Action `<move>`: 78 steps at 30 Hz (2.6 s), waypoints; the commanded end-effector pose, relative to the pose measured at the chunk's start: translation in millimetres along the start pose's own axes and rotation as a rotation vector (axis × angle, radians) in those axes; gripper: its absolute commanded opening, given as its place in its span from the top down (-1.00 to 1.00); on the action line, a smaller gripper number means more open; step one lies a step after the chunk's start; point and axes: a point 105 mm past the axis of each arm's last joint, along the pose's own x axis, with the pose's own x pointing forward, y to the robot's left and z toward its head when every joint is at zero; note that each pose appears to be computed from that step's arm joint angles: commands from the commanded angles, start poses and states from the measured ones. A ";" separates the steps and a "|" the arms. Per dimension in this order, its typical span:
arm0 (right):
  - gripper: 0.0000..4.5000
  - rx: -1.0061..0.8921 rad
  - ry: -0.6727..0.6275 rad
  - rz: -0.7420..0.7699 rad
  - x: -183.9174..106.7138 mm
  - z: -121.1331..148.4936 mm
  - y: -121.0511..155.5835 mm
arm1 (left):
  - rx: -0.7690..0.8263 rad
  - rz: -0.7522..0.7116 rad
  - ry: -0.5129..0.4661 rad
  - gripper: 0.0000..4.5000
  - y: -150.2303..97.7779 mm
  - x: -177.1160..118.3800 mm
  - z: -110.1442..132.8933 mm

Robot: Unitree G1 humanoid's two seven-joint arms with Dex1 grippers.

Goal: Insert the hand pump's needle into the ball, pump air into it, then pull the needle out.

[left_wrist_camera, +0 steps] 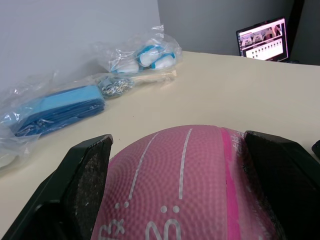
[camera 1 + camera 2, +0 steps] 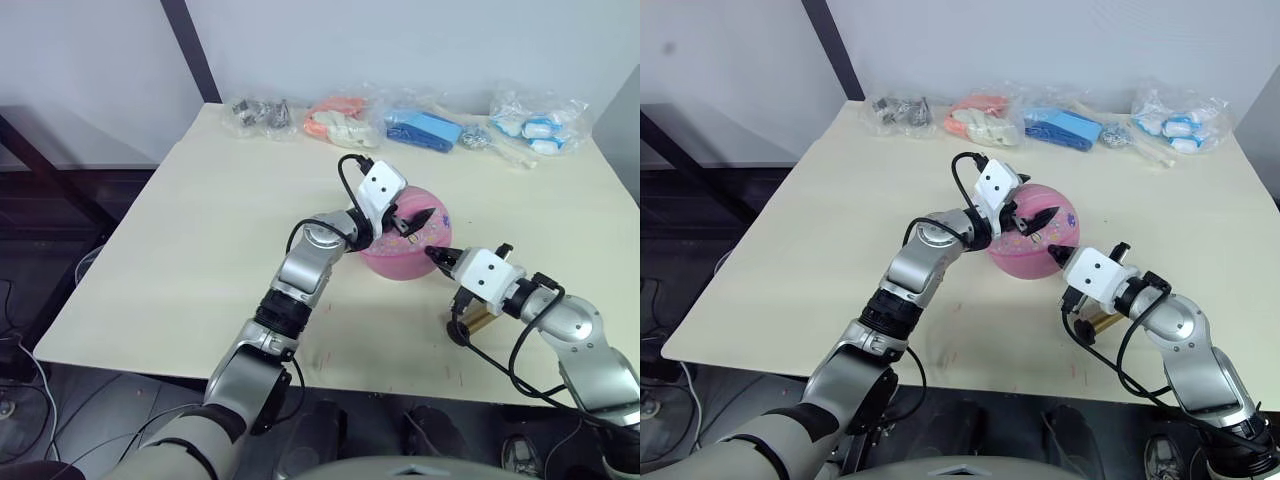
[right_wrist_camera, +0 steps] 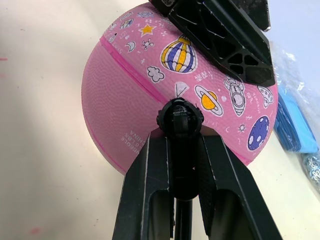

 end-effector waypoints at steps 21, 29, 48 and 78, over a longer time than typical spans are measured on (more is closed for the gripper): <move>0.97 -0.118 -0.176 -0.013 -35.9 51.4 -14.3 | -0.095 0.120 0.481 -1.00 6.2 -35.7 -140.8; 0.97 -0.132 -0.167 0.005 -41.4 57.5 -23.1 | -0.096 0.111 0.487 -1.00 1.8 -36.2 -144.5; 0.97 -0.154 -0.150 0.034 -58.3 63.6 -27.0 | -0.091 0.130 0.509 -1.00 2.7 -38.7 -152.7; 0.97 0.455 -0.049 -0.500 -55.9 -39.5 -101.6 | -0.055 0.027 0.098 -1.00 24.4 -25.4 -41.2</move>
